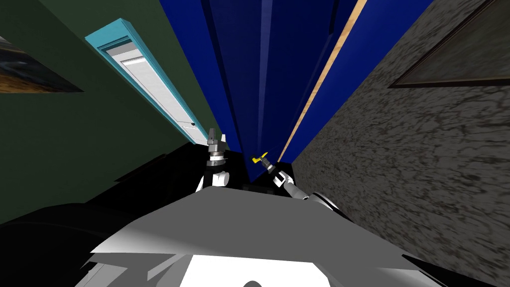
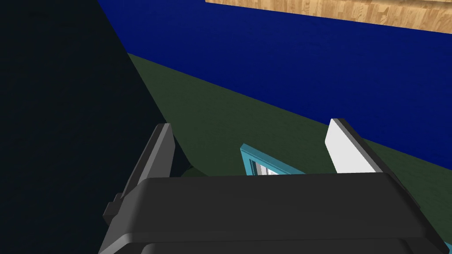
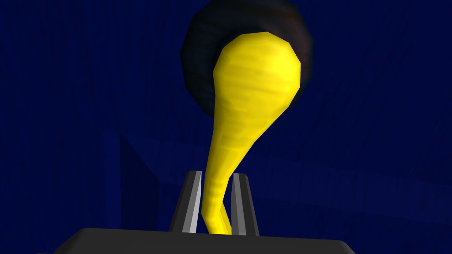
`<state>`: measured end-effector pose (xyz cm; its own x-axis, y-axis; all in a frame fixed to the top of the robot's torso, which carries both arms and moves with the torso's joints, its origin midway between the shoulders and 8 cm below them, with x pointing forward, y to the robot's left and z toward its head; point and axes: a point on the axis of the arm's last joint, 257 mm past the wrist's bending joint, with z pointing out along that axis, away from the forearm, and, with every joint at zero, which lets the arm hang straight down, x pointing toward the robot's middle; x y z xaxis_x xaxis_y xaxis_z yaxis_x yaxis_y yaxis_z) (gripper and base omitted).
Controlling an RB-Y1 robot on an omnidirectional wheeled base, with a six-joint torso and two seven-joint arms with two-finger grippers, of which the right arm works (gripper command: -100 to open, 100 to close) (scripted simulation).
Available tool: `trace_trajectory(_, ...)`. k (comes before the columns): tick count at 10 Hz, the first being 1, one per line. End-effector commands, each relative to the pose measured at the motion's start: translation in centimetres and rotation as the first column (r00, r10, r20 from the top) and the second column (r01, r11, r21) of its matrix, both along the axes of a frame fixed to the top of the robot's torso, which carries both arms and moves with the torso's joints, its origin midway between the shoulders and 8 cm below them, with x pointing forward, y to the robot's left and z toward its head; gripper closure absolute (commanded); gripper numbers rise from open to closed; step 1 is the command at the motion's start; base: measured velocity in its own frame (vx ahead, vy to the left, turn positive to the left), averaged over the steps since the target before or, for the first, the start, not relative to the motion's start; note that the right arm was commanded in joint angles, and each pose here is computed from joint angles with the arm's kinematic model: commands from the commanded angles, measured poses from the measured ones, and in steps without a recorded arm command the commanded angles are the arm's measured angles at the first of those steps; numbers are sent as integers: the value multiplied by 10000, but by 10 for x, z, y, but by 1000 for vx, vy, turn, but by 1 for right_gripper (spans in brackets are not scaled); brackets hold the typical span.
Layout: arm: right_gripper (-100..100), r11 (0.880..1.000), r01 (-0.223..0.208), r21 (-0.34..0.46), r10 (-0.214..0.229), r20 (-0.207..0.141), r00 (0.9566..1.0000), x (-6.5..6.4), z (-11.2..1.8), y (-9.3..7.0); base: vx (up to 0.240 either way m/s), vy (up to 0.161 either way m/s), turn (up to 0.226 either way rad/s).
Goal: Push the door open
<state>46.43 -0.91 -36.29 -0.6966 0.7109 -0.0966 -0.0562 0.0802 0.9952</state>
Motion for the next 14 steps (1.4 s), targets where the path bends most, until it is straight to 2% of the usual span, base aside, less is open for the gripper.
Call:
trace_trajectory(1, 100, 10000, 30, 20, -30, 75, 10000, 3, 3, -3, 0, -28, 10)
trace_trajectory(3, 100, 10000, 30, 20, -30, 75, 10000, 3, 3, -3, 0, -22, 18)
trace_trajectory(4, 100, 9999, -111, 28, 111, 92, 9999, 1, 4, -1, 0, -5, 14)
trace_trajectory(13, 100, 9999, -111, 28, 111, 92, 9999, 1, 4, -1, -2, -3, -7)
trace_trajectory(14, 100, 9984, -564, 24, 564, 64, 9984, -10, 2, 7, -18, -36, -106)
